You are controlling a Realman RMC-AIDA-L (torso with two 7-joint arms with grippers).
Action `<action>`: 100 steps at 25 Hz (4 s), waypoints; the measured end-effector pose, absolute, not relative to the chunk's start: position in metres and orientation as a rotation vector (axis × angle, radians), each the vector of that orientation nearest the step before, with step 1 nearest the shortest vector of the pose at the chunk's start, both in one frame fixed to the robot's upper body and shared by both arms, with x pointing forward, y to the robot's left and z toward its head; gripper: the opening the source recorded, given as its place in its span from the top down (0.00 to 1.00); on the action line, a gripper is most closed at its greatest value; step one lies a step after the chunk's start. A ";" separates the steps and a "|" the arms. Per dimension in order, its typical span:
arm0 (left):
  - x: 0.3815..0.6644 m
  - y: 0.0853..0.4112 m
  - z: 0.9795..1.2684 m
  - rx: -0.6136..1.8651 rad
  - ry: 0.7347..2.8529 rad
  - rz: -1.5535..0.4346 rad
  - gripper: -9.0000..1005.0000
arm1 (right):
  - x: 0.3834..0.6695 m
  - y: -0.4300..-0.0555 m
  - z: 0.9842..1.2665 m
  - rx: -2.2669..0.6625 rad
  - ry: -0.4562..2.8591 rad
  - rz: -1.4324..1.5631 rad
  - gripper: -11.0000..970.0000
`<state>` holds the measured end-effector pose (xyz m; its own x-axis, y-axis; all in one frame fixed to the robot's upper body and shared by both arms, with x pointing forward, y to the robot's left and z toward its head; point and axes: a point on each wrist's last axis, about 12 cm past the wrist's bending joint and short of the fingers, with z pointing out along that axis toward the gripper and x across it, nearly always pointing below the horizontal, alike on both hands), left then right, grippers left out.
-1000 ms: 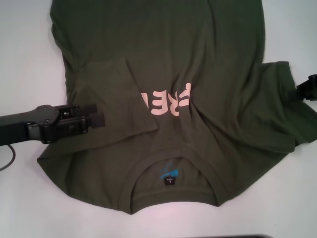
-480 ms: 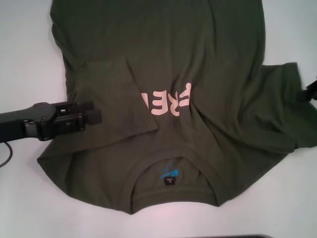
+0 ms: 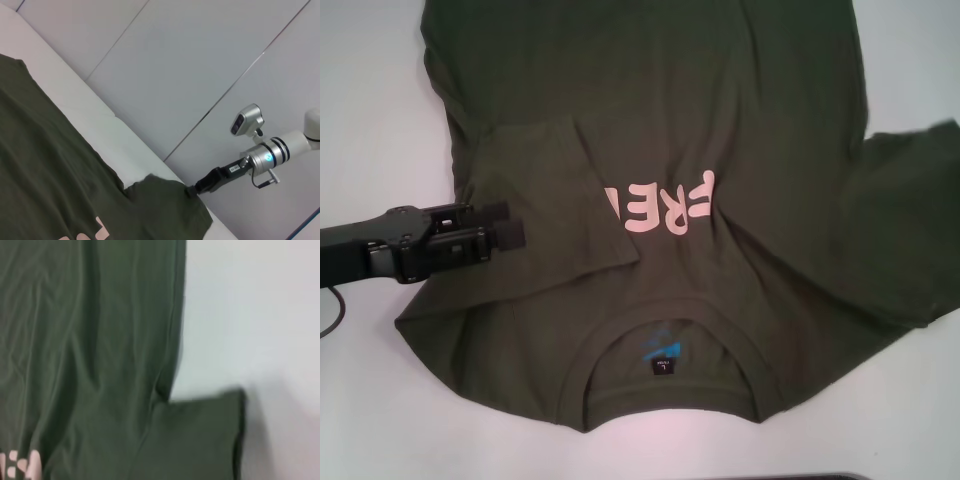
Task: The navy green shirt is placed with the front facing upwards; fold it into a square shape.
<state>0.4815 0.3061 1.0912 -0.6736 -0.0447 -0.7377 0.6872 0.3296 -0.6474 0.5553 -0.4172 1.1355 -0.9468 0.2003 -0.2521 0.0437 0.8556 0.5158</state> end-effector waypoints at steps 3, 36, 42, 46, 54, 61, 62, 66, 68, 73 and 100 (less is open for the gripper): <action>0.481 0.306 1.091 0.565 1.927 -1.398 0.39 | 0.555 -0.421 1.140 0.198 2.711 0.757 0.96; 0.479 0.308 1.092 0.552 1.914 -1.406 0.39 | 0.590 -0.348 1.169 -0.047 2.573 1.135 0.92; 0.480 0.309 1.093 0.543 1.908 -1.396 0.39 | 0.589 -0.341 1.172 -0.074 2.542 1.205 0.91; 0.480 0.313 1.094 0.519 1.895 -1.386 0.39 | 0.588 -0.329 1.166 -0.097 2.549 1.237 0.91; 0.478 0.318 1.094 0.491 1.894 -1.370 0.39 | 0.592 -0.303 1.144 -0.088 2.548 1.301 0.90; 0.477 0.320 1.093 0.472 1.887 -1.371 0.39 | 0.597 -0.291 1.132 -0.041 2.482 1.352 0.89; 0.476 0.320 1.093 0.471 1.886 -1.371 0.39 | 0.597 -0.290 1.131 -0.027 2.475 1.364 0.89; 0.476 0.320 1.093 0.468 1.885 -1.370 0.39 | 0.595 -0.288 1.123 -0.003 2.489 1.371 0.88; 0.476 0.321 1.093 0.458 1.881 -1.366 0.39 | 0.593 -0.287 1.118 0.007 2.504 1.368 0.88; 0.476 0.323 1.094 0.446 1.876 -1.358 0.39 | 0.589 -0.288 1.111 0.029 2.520 1.362 0.87; 0.480 0.355 1.108 0.220 1.867 -1.348 0.39 | 0.591 -0.289 1.099 -0.199 2.745 1.006 0.37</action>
<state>0.4799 0.3550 1.1083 -0.6613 -0.3007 -0.6872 0.5576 0.4157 -0.7185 0.5913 -0.2894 1.0991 -0.9687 -0.0540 -0.2424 -0.1979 0.7579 0.6217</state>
